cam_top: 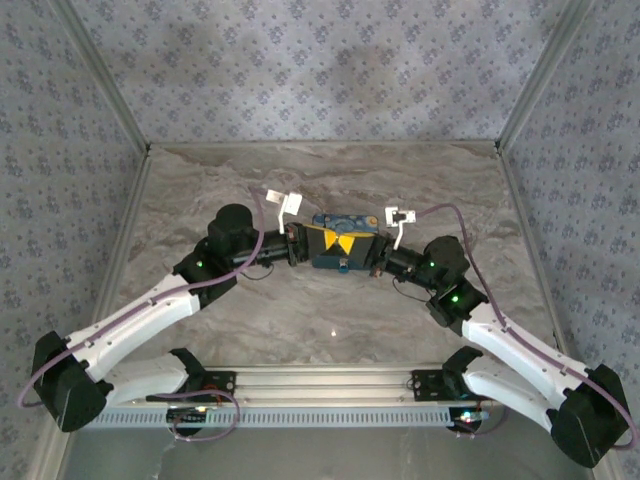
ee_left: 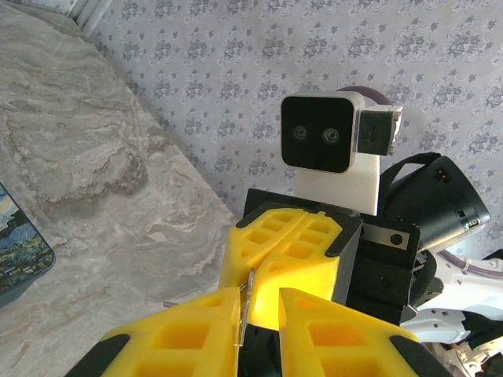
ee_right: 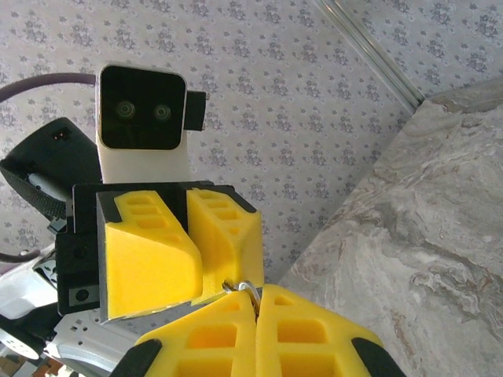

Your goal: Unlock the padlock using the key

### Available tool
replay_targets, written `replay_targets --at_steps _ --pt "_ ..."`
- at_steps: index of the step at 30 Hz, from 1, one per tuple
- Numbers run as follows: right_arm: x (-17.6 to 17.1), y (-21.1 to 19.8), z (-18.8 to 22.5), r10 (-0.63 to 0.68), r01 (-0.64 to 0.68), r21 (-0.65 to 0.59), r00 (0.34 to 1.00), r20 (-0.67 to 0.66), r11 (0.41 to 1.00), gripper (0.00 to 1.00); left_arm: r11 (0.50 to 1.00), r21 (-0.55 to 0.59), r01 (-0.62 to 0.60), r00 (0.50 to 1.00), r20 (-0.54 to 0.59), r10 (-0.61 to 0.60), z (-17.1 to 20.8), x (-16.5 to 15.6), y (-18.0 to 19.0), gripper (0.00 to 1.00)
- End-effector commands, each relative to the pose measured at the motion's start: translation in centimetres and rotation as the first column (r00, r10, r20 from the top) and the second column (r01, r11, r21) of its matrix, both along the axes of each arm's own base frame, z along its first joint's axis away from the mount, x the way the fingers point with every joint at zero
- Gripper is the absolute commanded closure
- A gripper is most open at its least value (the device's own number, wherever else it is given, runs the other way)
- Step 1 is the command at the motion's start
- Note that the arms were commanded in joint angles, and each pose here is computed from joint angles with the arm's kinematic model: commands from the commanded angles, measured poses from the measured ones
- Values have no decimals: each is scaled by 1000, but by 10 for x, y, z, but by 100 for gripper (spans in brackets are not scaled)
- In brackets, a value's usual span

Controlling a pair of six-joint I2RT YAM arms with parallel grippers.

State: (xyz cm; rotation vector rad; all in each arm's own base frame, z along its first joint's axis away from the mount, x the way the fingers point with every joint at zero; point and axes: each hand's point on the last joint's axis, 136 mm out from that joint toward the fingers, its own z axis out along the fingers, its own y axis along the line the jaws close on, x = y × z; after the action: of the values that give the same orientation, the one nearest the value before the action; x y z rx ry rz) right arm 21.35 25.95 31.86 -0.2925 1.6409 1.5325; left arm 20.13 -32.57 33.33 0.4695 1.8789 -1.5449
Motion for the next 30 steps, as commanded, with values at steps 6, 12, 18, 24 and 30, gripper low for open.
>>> replay_targets --at_steps 6,12,18,24,30 --pt "10 -10 10 -50 50 63 999 2 997 100 995 -30 98 995 33 -97 15 -19 -9 80" --pt "9 -10 9 -44 44 70 999 0 997 100 996 -24 82 996 27 -81 13 -16 -9 76" --pt "6 -8 3 -25 25 60 1000 -8 998 100 998 -21 51 998 38 -50 15 -14 -5 66" --pt "-1 -4 5 6 -6 61 1000 -1 998 100 999 -21 31 999 36 -30 13 -11 -2 56" --pt "-4 -1 7 20 -20 61 1000 9 998 100 999 -26 34 999 33 -33 13 -11 -3 51"
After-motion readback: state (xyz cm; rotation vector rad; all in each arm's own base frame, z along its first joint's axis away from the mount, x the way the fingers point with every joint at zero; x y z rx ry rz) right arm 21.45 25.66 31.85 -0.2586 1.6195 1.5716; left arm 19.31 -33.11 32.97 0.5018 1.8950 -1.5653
